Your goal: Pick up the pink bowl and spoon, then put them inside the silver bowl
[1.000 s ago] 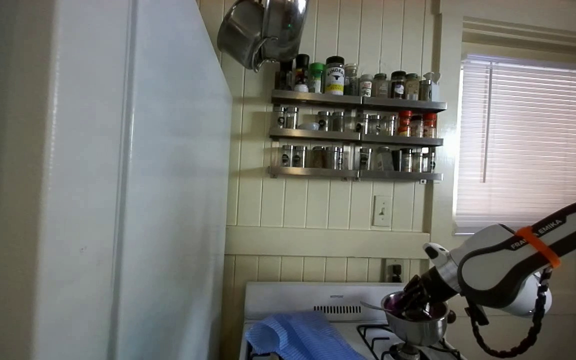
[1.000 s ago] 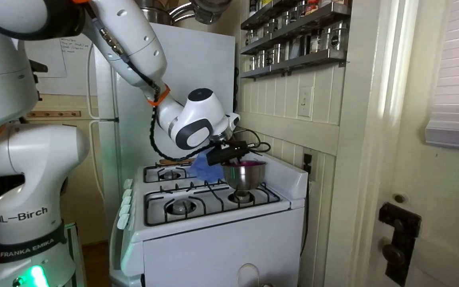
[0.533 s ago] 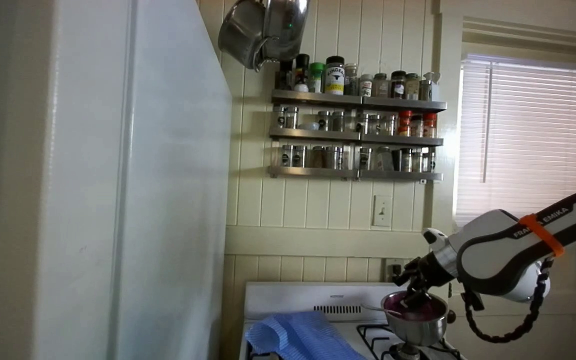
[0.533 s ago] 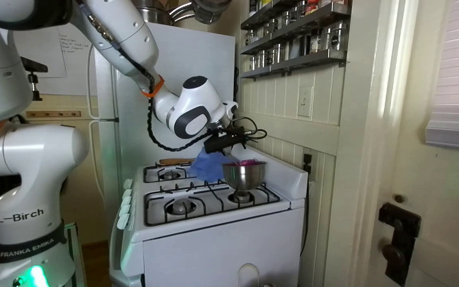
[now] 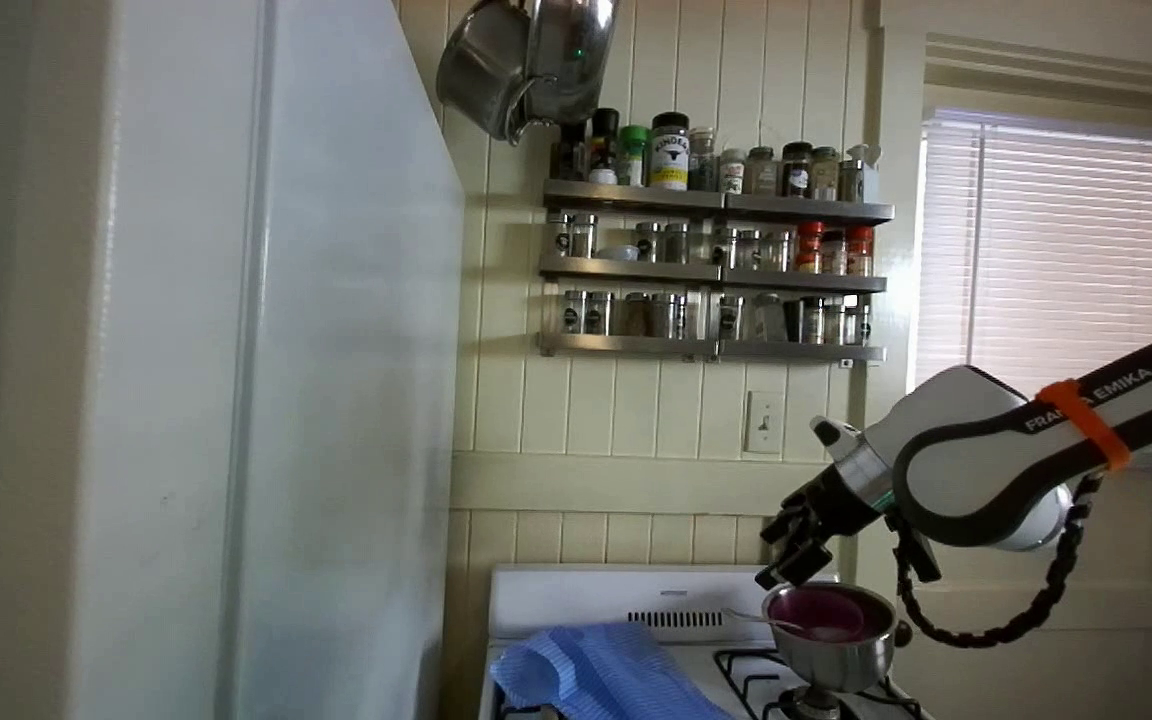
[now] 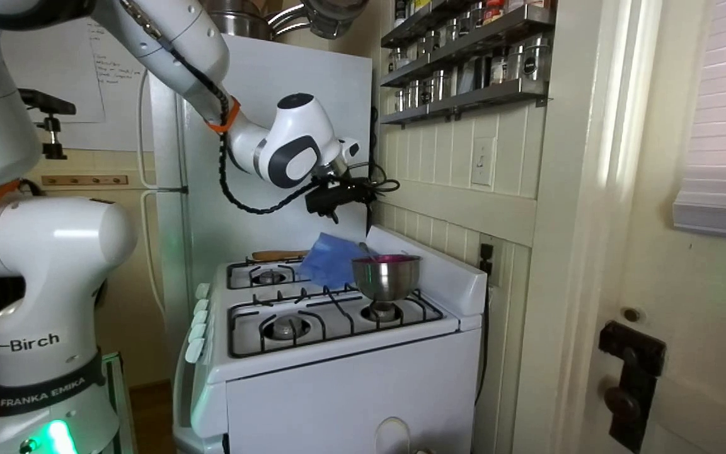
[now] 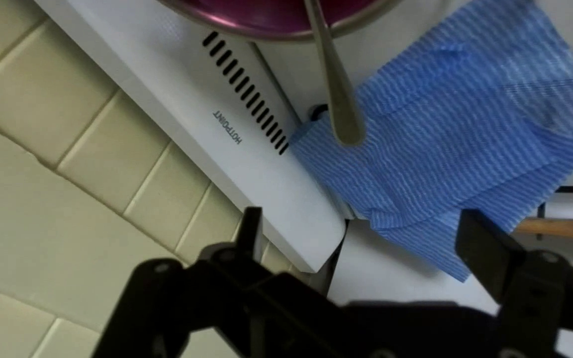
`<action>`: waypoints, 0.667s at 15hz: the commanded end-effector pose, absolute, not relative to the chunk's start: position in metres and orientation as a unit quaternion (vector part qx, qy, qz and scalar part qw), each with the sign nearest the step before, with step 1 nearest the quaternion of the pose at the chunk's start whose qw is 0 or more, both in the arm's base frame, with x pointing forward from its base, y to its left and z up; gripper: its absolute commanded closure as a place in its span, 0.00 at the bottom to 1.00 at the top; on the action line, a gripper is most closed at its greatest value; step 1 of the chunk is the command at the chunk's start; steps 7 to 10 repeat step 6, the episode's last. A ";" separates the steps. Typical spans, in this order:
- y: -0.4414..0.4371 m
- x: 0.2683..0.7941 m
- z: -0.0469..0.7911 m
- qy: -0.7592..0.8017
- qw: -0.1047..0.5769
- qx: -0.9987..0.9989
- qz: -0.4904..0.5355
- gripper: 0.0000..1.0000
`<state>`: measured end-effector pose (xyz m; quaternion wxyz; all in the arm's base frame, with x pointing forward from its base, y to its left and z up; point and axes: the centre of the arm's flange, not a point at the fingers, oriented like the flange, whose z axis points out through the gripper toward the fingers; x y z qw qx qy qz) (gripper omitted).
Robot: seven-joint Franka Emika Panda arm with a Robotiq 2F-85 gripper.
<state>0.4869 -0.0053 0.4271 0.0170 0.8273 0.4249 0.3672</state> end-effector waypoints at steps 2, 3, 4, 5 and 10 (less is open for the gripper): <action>0.032 0.476 0.452 0.419 0.071 0.848 0.317 0.00; 0.038 0.476 0.455 0.402 0.090 0.856 0.312 0.00; 0.026 0.486 0.442 0.427 0.049 0.837 0.338 0.00; 0.030 0.488 0.442 0.419 0.060 0.843 0.332 0.00; 0.032 0.490 0.439 0.415 0.067 0.847 0.325 0.00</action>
